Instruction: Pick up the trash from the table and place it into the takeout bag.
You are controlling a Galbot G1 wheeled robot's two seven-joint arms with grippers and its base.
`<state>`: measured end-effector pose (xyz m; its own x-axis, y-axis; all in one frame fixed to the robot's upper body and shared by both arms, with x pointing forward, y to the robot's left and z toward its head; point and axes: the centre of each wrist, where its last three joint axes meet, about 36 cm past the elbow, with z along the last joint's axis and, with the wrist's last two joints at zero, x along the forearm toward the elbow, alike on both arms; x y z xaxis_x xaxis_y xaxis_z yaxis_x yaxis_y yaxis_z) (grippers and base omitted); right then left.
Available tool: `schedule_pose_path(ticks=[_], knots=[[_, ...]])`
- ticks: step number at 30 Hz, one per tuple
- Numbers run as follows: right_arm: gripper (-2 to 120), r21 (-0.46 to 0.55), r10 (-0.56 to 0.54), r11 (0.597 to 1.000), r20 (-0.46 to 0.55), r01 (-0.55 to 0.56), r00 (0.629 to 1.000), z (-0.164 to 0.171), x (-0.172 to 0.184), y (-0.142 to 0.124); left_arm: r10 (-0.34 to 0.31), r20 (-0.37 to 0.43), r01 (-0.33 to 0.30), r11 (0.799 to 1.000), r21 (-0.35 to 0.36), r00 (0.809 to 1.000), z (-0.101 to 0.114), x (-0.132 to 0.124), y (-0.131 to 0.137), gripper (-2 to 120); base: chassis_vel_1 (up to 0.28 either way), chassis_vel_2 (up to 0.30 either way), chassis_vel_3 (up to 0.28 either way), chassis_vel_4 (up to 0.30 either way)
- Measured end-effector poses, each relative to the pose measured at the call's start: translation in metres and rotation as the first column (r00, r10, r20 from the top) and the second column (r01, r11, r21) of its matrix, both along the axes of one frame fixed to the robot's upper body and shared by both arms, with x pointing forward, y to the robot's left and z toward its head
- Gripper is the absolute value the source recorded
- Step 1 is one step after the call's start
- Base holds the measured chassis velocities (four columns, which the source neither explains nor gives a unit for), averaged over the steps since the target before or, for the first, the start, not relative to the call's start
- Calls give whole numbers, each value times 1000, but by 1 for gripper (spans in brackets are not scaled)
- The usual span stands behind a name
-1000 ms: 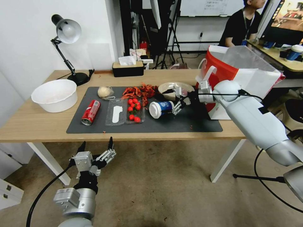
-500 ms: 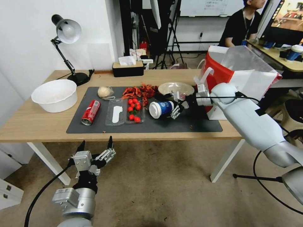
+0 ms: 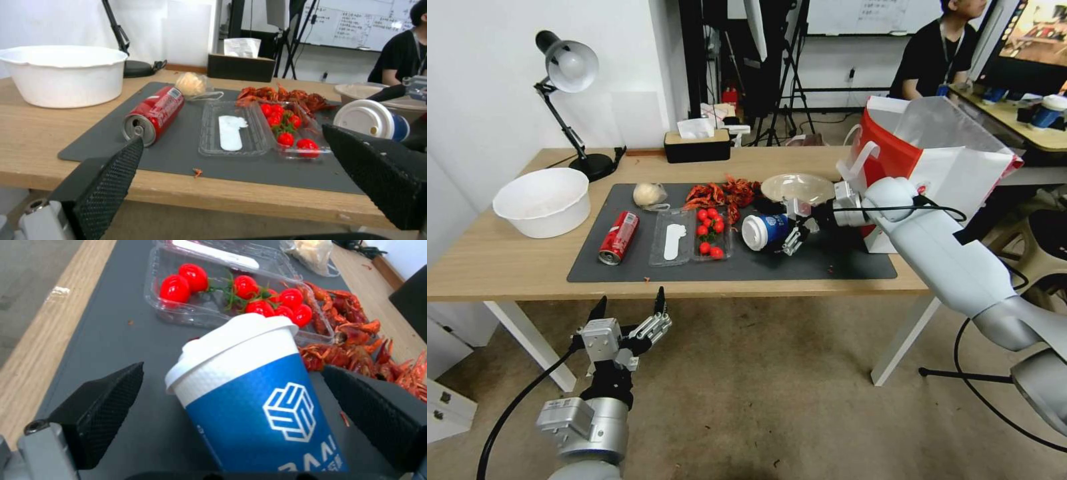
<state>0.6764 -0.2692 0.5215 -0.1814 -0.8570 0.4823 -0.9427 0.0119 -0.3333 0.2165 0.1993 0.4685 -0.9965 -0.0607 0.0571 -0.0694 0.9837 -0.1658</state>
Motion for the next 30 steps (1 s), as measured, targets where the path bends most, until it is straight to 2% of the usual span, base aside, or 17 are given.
schedule_pose_path(ticks=[16,19,22,24,27,30], knots=[[100,-20,3,1000,-13,-4,1000,-5,9,6,1,1,-1,1000,0,1000,0,0,0,100,0,0,0,0],[94,-22,5,1000,-20,-5,1000,-5,9,5,2,1,-2,1000,0,1000,0,0,0,100,0,0,0,0],[82,-21,5,1000,-27,-5,1000,-7,8,5,4,2,-4,1000,1,1000,1,0,1,100,0,0,0,0],[80,-21,4,1000,-28,-5,1000,-7,8,5,4,2,-4,1000,0,1000,1,0,1,100,0,0,0,0],[68,-21,2,1000,-34,-3,999,-9,8,4,5,2,-5,1000,0,1000,1,0,1,100,0,0,0,0],[65,-21,2,1000,-34,-2,999,-9,8,3,5,2,-5,1000,0,1000,1,0,1,100,0,0,0,0]])
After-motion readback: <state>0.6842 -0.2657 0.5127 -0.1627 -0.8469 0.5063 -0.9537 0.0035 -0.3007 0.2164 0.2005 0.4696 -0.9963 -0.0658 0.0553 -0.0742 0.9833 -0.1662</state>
